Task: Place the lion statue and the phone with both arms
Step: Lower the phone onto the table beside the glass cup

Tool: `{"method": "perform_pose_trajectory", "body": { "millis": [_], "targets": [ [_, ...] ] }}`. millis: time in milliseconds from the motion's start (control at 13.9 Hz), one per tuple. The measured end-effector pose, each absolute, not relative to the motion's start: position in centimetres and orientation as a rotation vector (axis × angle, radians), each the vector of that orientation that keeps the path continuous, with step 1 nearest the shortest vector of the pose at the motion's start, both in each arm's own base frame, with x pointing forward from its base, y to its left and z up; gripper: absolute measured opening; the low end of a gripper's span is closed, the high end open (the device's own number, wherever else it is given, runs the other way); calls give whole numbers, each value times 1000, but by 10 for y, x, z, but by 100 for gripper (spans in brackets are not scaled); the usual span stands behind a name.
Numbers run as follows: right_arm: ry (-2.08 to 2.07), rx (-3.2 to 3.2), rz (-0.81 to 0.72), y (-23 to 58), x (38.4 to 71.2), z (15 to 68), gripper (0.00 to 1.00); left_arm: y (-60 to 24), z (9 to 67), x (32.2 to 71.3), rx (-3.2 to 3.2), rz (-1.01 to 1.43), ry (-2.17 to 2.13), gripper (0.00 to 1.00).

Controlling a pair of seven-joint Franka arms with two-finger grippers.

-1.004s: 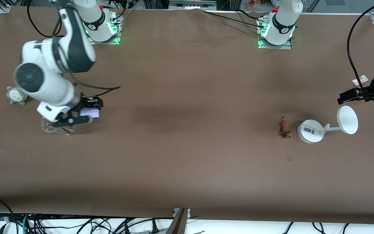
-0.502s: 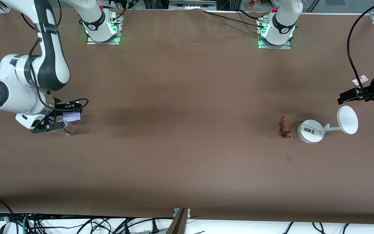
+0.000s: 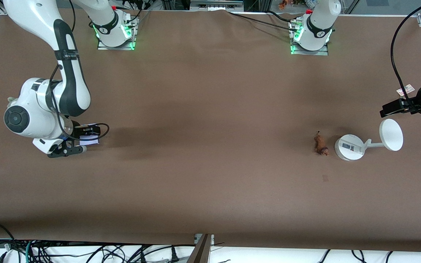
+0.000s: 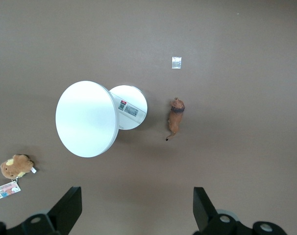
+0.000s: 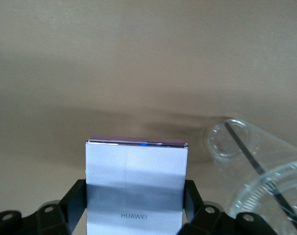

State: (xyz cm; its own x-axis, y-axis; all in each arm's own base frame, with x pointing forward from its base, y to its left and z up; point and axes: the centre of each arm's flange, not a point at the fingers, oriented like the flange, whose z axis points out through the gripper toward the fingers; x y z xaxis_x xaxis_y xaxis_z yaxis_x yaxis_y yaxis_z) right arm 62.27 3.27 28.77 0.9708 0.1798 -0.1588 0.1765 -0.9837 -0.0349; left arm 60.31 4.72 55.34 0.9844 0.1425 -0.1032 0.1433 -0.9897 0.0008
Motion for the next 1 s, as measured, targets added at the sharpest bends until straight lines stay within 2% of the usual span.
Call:
{"method": "perform_pose_trajectory", "body": {
  "millis": [359, 1004],
  "targets": [
    [-303, -3108, 218, 42, 626, 278, 84, 47, 553, 603, 3121, -161, 225, 100],
    [-322, -3137, 219, 53, 629, 225, 84, 45, 553, 603, 3121, -162, 219, 100]
  ]
}}
